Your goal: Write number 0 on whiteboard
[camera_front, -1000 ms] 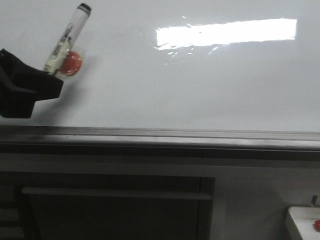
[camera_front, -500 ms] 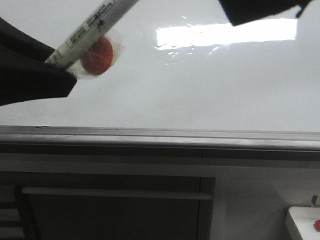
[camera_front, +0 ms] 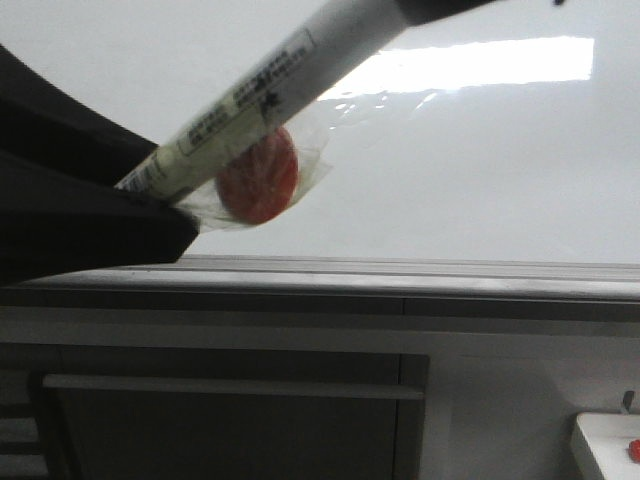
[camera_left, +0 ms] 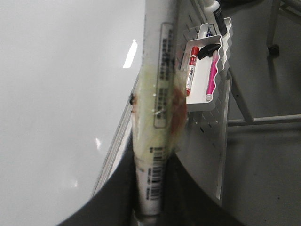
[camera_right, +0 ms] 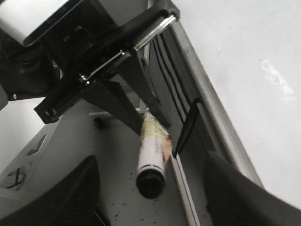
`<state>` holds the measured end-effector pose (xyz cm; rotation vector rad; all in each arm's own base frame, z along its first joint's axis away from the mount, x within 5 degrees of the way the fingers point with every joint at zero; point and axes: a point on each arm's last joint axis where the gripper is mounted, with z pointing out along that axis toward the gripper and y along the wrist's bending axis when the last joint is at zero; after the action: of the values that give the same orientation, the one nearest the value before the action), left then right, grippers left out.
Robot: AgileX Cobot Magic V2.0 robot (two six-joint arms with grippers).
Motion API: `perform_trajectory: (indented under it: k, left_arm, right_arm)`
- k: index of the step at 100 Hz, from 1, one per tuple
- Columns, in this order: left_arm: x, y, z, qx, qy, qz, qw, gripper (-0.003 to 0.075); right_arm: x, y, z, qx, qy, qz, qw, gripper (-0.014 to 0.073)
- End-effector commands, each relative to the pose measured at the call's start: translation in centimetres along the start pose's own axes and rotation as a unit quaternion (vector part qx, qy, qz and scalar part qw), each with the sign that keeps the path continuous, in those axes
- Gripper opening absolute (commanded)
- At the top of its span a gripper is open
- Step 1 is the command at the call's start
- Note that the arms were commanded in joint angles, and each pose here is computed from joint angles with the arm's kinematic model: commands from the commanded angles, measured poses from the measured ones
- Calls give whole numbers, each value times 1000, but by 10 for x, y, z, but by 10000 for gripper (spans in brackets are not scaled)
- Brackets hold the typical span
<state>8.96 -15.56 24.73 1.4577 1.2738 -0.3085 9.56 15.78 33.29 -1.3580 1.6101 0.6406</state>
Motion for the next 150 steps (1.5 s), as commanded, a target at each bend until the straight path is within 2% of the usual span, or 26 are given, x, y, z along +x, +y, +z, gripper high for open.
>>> perform_trajectory:
  k: [1, 15, 39, 48, 56, 77, 84, 89, 93, 101, 108, 125, 131, 138, 150]
  left_arm:
    - [-17, 6, -3, -14, -57, -6, 998, -20]
    - [-17, 6, -3, -14, -57, -6, 998, -20]
    - [-17, 6, -3, -14, -57, -6, 998, -20]
    - [-17, 6, -3, -14, -57, -6, 998, -20]
    - [-17, 6, -3, -14, -57, -6, 998, -20]
    - [-17, 6, -3, -14, -58, -6, 998, -13]
    - [-17, 6, -3, -14, -58, -6, 998, 52]
    - [-17, 6, -3, -15, -60, -6, 998, 140]
    - [-19, 7, -6, -19, -66, -9, 998, 246]
    - [-22, 10, -13, -32, -81, -23, 996, 383]
    - [-26, 14, -23, -48, -98, -42, 993, 423]
    - [-29, 20, -59, -86, -116, -82, 986, 418]
    - [-30, 21, -74, -100, -132, -104, 981, 391]
    - [-31, 23, -90, -120, -155, -127, 972, 293]
    - [-30, 27, -113, -167, -186, -137, 959, 73]
  right_arm:
    - [-14, -3, 3, 12, -28, -8, 999, 429]
    - [-16, -6, 12, 10, -21, -7, 1000, 412]
    - [-16, -6, 14, 7, -17, -6, 1000, 278]
    - [-16, -6, 14, 5, -15, -6, 1000, 128]
    - [-15, -6, 14, 4, -14, -6, 1000, -74]
    - [-14, -4, 14, -7, -6, -7, 1000, -71]
    - [-14, -4, 14, -7, -6, -7, 1000, -71]
    - [-14, -4, 14, -7, -6, -6, 1000, -71]
    - [-14, -4, 14, -7, -6, -4, 1000, -71]
    - [-15, -5, 14, -1, -10, 10, 1000, -71]
    - [-15, -7, 14, 7, -14, 29, 999, -71]
    - [-16, -16, 13, 37, -28, 59, 997, -71]
    - [-18, -18, 12, 50, -38, 60, 996, -69]
    - [-20, -24, 12, 79, -60, 60, 993, -69]
    - [-20, -32, 12, 129, -93, 62, 985, -69]
